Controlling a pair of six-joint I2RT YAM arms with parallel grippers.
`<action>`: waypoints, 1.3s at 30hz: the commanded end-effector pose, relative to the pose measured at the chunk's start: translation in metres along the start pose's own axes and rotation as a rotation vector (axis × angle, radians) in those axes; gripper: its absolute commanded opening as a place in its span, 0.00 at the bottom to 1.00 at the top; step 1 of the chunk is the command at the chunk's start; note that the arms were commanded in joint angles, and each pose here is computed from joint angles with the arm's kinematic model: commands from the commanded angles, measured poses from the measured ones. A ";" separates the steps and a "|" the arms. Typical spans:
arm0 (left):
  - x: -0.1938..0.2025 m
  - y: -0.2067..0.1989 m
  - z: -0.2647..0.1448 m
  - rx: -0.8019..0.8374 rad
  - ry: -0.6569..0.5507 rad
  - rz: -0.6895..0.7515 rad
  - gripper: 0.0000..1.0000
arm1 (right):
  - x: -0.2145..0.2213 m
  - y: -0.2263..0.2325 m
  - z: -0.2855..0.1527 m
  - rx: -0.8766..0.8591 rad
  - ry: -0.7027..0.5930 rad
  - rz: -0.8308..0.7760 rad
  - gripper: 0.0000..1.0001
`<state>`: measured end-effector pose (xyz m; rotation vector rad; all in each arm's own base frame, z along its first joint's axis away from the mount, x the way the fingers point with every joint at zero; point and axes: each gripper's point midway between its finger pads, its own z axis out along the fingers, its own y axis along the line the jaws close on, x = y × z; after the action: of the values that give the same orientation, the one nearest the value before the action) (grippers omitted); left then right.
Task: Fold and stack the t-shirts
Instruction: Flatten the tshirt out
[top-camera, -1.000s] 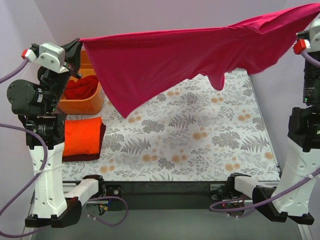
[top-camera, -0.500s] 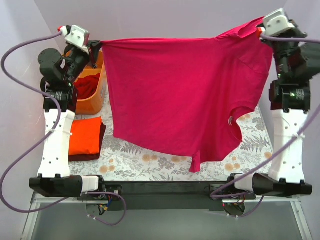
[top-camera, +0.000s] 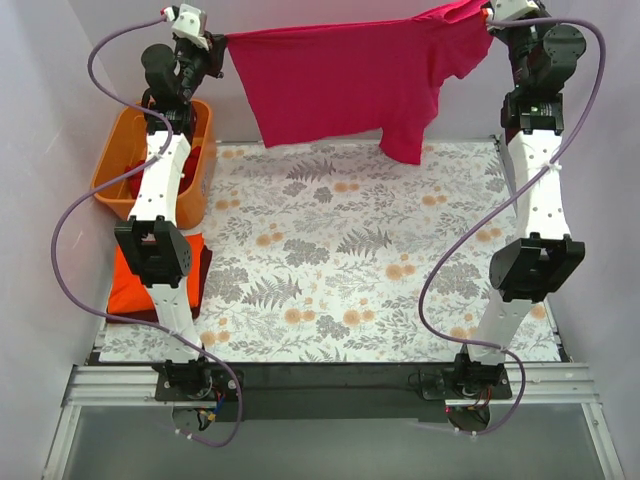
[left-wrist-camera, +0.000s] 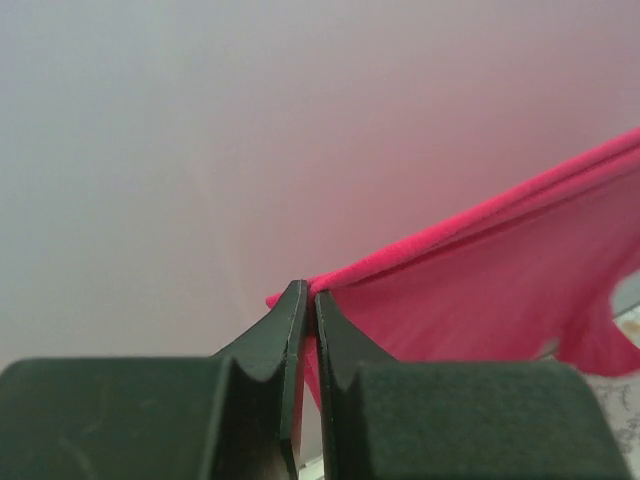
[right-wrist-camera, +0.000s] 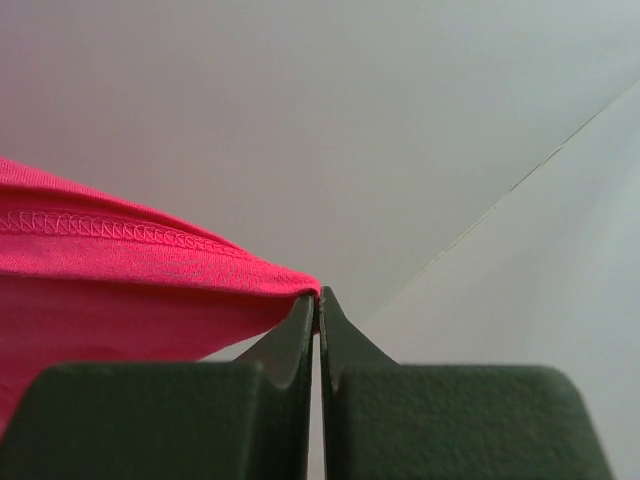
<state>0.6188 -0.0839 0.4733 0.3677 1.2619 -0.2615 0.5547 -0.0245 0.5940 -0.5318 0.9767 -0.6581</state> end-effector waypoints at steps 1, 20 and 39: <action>-0.036 0.006 -0.023 -0.037 -0.109 0.074 0.00 | -0.016 -0.019 -0.025 0.066 -0.071 -0.046 0.01; 0.187 -0.033 -0.107 0.017 0.400 -0.050 0.00 | 0.112 0.132 -0.112 -0.251 0.217 0.009 0.01; -0.170 -0.042 -0.191 -0.156 -0.392 0.196 0.00 | -0.132 -0.150 -0.171 0.401 -0.139 -0.031 0.01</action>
<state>0.4018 -0.0665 0.5642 0.3470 0.9265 -0.1491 0.3715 -0.0320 0.6386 -0.3948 0.8315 -0.7172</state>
